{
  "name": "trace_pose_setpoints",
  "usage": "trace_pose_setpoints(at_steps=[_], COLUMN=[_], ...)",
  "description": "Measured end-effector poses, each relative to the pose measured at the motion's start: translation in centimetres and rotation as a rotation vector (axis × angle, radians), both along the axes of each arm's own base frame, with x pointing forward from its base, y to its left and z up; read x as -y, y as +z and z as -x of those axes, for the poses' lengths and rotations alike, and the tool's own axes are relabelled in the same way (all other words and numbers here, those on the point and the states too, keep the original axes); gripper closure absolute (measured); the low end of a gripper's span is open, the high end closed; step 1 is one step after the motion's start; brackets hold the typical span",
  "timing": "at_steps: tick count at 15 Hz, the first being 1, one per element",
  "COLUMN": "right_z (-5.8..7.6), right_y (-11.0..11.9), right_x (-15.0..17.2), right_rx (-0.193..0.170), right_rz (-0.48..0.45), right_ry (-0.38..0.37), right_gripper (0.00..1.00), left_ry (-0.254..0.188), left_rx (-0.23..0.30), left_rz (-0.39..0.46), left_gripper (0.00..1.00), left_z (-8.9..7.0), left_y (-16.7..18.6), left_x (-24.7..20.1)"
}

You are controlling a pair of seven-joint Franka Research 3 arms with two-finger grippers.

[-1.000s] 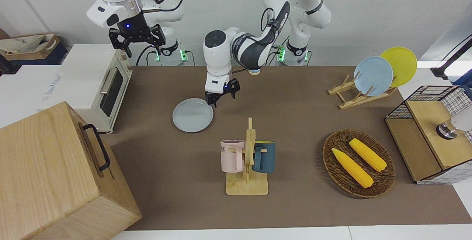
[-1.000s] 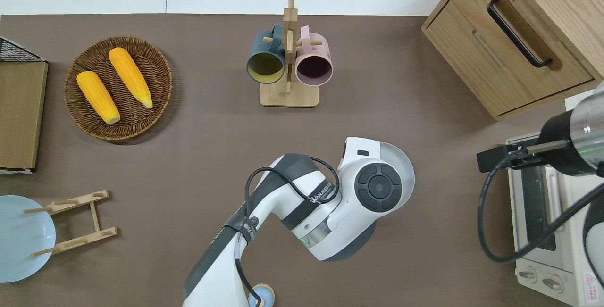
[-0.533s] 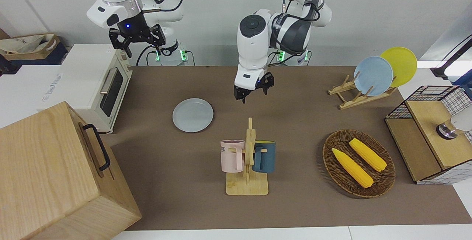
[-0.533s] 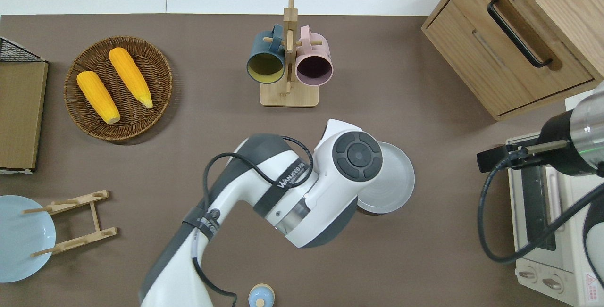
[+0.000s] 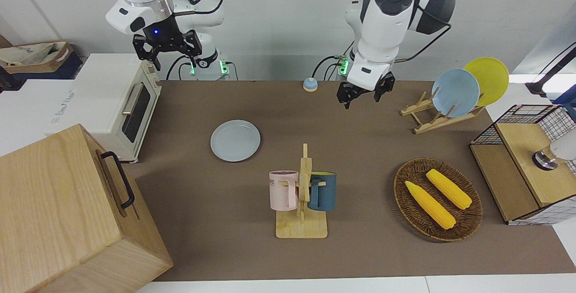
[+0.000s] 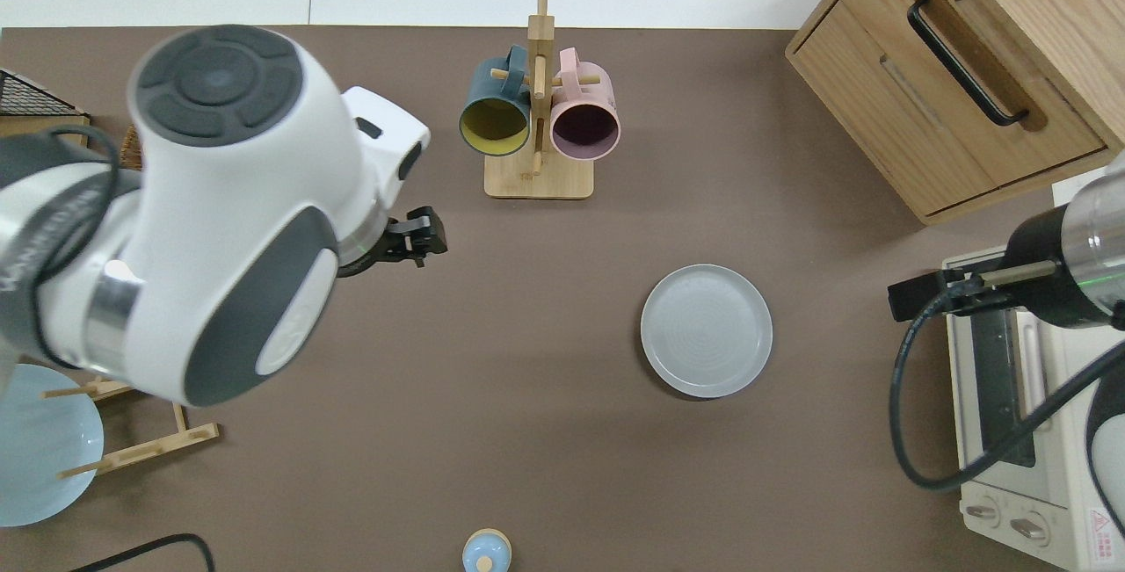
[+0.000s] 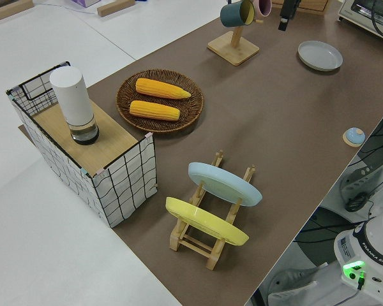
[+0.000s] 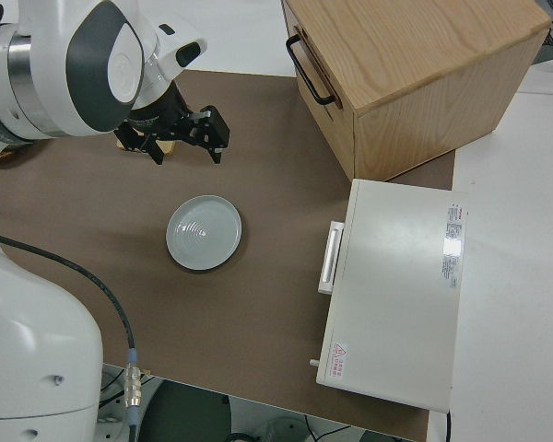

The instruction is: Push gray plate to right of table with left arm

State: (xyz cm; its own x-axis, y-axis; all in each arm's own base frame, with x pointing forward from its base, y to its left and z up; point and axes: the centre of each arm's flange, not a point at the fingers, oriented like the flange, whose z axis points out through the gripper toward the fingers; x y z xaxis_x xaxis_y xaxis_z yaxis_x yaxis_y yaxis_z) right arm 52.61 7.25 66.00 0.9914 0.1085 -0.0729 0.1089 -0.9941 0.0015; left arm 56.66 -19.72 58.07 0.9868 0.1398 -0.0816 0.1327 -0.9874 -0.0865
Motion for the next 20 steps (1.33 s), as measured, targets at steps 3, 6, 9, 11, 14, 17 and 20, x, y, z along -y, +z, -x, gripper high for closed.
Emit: trace_pose_setpoints(at_steps=[3, 6, 9, 11, 14, 17, 20], right_z=[0.0, 0.0, 0.0, 0.0, 0.0, 0.0, 0.0], right_y=[0.0, 0.0, 0.0, 0.0, 0.0, 0.0, 0.0], right_x=[0.0, 0.0, 0.0, 0.0, 0.0, 0.0, 0.0], right_rx=[0.000, 0.000, 0.000, 0.000, 0.000, 0.000, 0.000], right_rz=[0.000, 0.000, 0.000, 0.000, 0.000, 0.000, 0.000], right_ry=[0.000, 0.000, 0.000, 0.000, 0.000, 0.000, 0.000], right_gripper=[0.01, 0.01, 0.01, 0.01, 0.01, 0.01, 0.01], left_ry=[-0.063, -0.135, -0.157, -0.175, -0.178, -0.173, -0.175], left_rx=[-0.009, -0.005, -0.007, -0.012, -0.020, -0.012, -0.002], left_rz=[0.012, 0.025, 0.030, 0.034, 0.039, 0.035, 0.044], left_gripper=[0.00, 0.00, 0.00, 0.00, 0.00, 0.00, 0.00], left_z=[0.0, 0.0, 0.3, 0.5, 0.6, 1.3, 3.0], left_y=[2.0, 3.4, 4.6, 5.0, 4.7, 2.9, 1.6], left_x=[-5.2, -9.0, -13.0, -15.7, -18.0, -18.4, -18.0])
